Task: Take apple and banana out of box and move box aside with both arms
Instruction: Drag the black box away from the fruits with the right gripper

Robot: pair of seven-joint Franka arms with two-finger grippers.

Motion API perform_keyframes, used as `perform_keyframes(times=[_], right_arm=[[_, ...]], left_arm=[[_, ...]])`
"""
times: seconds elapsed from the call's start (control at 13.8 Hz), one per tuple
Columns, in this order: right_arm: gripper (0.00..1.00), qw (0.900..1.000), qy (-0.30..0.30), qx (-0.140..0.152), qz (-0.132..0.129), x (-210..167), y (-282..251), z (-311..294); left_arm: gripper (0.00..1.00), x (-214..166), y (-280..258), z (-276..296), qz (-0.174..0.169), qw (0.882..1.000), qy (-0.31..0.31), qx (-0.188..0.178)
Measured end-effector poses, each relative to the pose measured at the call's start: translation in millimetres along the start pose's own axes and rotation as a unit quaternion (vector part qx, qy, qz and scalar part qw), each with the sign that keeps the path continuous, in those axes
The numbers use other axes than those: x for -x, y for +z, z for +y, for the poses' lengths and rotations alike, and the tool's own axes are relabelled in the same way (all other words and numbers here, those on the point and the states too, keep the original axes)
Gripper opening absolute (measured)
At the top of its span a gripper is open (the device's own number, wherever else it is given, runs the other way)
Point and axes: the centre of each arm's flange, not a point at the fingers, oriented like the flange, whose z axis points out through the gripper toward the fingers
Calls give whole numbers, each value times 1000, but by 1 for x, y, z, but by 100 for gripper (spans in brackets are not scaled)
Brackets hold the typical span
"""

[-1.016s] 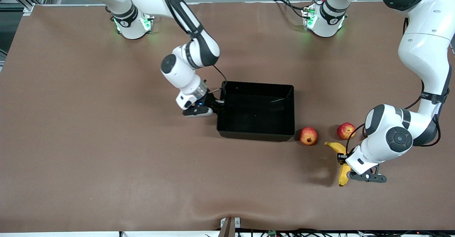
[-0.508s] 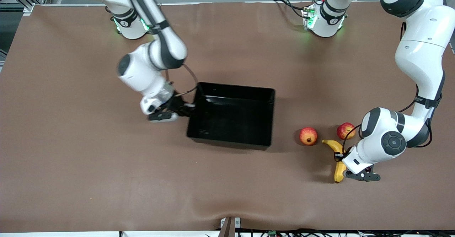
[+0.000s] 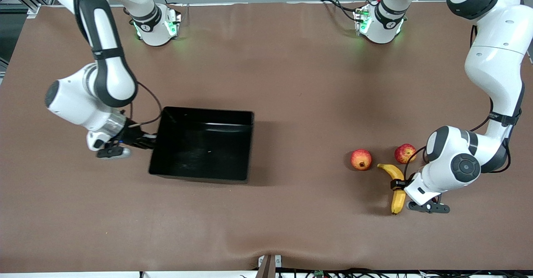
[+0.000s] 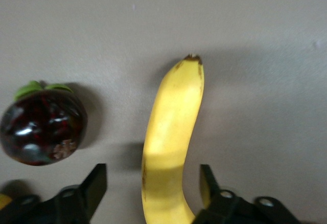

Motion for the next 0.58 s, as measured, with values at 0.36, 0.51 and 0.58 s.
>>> perform_keyframes(times=[0.36, 0.51, 0.58], right_arm=[[11, 999, 18, 39, 16, -7, -47, 153], [11, 999, 18, 25, 7, -5, -70, 207], [11, 1000, 17, 21, 4, -5, -80, 232]], left_arm=[[100, -1, -85, 10, -15, 1000, -6, 0], [100, 5, -125, 6, -24, 1000, -13, -1], [100, 9, -145, 4, -29, 999, -16, -1]])
